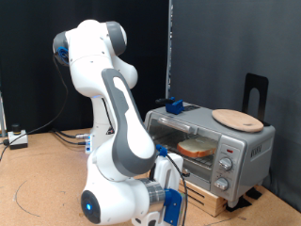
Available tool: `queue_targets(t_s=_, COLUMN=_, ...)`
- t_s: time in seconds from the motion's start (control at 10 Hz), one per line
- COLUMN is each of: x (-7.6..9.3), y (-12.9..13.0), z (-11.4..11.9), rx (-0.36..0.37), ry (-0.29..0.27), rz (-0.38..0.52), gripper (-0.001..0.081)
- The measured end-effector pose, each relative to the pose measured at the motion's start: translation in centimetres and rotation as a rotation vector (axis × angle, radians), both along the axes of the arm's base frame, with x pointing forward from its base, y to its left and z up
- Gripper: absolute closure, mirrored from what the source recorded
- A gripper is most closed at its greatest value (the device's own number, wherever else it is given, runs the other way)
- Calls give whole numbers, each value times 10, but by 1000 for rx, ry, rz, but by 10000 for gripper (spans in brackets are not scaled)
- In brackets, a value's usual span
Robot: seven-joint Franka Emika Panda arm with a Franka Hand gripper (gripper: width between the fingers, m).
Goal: Make a piece of toast with the oven
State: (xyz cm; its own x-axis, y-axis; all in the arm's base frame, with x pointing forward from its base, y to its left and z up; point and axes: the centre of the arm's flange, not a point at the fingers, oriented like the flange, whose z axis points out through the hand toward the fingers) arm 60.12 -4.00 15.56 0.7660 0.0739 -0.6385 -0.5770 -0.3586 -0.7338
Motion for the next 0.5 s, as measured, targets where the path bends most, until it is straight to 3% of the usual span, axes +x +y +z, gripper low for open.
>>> queue_targets(t_s=0.5, x=1, y=51, z=-9, rx=-8, ry=-53, rz=58, gripper=-3)
